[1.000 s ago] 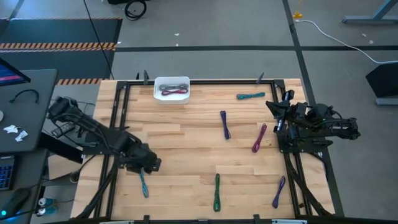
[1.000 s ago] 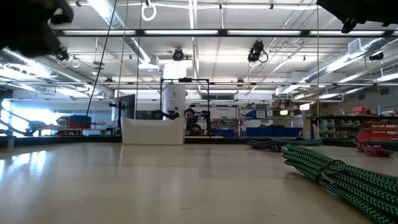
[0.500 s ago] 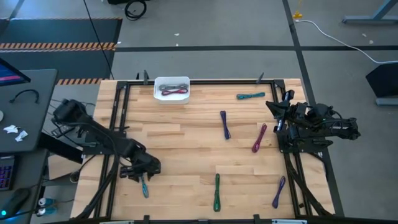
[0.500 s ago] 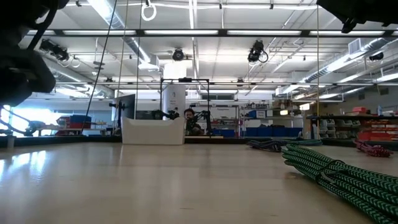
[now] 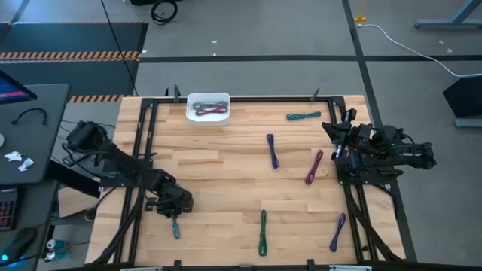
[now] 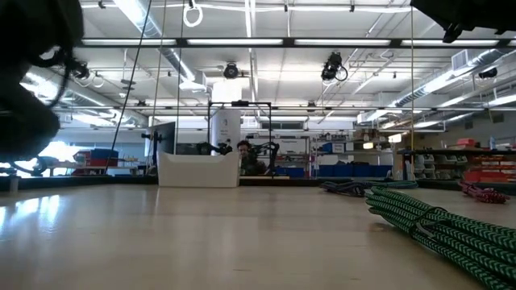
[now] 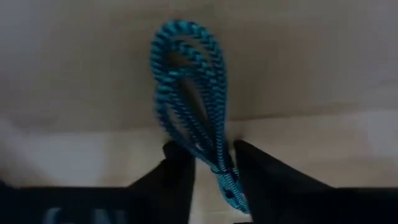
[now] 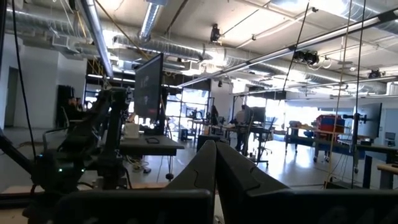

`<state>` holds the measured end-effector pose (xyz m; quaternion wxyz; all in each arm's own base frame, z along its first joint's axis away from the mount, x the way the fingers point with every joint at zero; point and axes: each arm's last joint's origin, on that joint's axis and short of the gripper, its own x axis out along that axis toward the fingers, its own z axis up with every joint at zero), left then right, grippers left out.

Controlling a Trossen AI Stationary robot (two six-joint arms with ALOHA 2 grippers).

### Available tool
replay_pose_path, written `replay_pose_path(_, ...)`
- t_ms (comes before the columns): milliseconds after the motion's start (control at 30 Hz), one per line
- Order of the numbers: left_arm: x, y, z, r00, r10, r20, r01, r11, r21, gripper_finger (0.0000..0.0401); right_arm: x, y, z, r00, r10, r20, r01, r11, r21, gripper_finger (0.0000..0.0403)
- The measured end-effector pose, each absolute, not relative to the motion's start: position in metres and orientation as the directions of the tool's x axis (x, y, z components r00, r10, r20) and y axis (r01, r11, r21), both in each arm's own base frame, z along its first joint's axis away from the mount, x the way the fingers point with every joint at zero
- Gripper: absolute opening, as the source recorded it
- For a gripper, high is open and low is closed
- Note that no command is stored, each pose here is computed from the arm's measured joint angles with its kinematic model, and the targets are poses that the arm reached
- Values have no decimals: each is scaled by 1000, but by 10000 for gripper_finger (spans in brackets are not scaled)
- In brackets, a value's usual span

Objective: Pick and place USB-C Cables
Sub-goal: Put the bottom blue charger cable into the white bin

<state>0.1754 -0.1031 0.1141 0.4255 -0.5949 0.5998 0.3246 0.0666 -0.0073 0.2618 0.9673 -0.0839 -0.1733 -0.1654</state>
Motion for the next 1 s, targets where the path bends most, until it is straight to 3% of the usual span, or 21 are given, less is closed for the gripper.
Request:
replay_pose_path(167,190,-81,117,151,-379,-913,-932,255,-260,19,67,-7,262,885,-291,363,349,931,-105,14)
replay_pose_path(300,210,-47,128,261,-276,-925,-858,373,-353,23,67,-7,262,885,-291,362,349,931,-105,14)
replay_pose_path(433,213,-3,145,156,-169,-973,-794,565,-225,15,67,-7,262,885,-291,363,349,931,-105,14)
replay_pose_path(500,220,23,158,180,-109,-978,-745,634,-208,13,67,-7,262,885,-290,363,349,931,-105,14)
replay_pose_path(667,244,98,215,391,38,-920,-624,745,-235,13,67,-7,262,885,-291,363,349,931,-105,14)
replay_pose_path(800,252,154,285,544,205,-814,-564,808,-173,13,67,-7,262,885,-291,363,349,931,-105,14)
replay_pose_path(1000,250,213,363,533,362,-765,-544,839,18,13,67,-7,262,885,-291,363,349,931,-105,14)
